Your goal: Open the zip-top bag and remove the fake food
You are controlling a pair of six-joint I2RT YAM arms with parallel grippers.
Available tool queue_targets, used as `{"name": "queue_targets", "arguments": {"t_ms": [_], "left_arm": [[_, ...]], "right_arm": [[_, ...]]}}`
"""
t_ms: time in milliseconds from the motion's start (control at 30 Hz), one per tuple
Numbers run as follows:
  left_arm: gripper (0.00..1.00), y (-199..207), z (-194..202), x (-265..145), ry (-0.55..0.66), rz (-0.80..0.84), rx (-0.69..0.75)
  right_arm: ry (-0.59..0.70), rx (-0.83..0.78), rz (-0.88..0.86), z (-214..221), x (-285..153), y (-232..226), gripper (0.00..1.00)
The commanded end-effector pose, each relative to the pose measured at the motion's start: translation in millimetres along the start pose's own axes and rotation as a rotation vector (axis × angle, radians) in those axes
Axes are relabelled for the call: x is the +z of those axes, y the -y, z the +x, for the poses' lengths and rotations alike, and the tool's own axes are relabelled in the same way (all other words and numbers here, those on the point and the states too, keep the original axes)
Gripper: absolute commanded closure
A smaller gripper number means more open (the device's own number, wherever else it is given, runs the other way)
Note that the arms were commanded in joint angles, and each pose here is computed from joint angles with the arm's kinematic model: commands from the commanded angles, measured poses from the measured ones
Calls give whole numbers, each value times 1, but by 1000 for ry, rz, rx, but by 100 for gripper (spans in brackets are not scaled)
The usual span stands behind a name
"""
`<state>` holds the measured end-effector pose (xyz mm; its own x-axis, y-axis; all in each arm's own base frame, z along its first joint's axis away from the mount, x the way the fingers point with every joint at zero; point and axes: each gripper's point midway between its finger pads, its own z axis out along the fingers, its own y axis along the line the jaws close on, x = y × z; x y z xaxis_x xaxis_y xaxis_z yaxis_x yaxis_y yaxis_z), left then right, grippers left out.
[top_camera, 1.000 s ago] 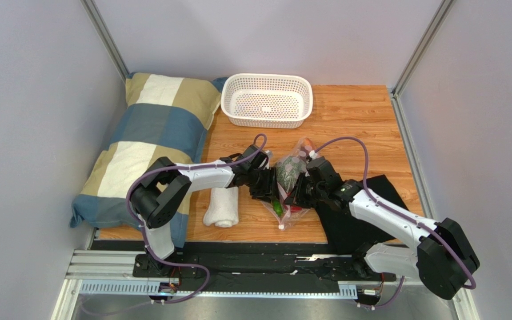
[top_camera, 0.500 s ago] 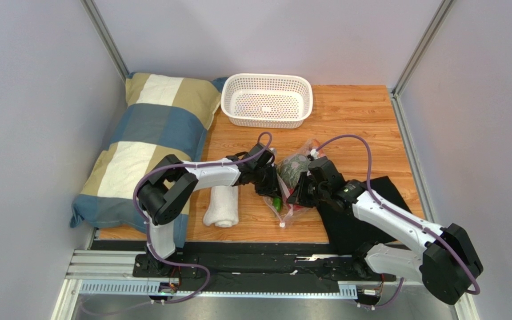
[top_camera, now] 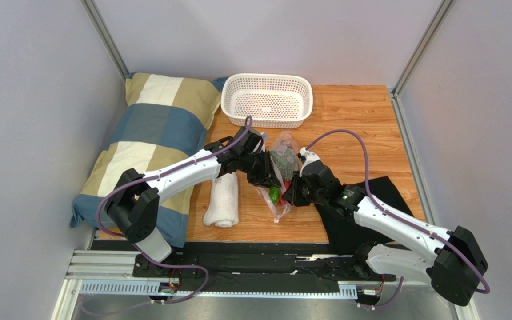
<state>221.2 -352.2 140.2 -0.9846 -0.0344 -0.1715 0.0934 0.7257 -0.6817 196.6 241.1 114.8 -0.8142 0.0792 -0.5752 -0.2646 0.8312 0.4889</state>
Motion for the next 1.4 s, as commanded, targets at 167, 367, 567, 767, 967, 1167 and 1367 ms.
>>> {"name": "queue_targets", "arguments": {"t_ms": [167,367,567,767,967,1167,1367], "left_arm": [[100,40,-46,-12,178,115,-58],[100,48,-54,-4,155,175,-88],[100,51,-49,-17,139,264,-184],[100,47,-23,-20,-7,278,-159],[100,7,47,-48,-194,158,-23],[100,-16,87,-67,-302,105,132],[100,-14,104,-78,-301,83,261]], "right_arm": [[35,2,-35,1,-17,-33,100],[21,48,28,16,-15,-17,100],[-20,52,-52,38,-8,-25,100],[35,83,128,29,-1,15,100],[58,57,194,-22,10,27,100],[74,54,193,-64,-2,11,100],[94,135,152,-94,-23,-14,100]]}}
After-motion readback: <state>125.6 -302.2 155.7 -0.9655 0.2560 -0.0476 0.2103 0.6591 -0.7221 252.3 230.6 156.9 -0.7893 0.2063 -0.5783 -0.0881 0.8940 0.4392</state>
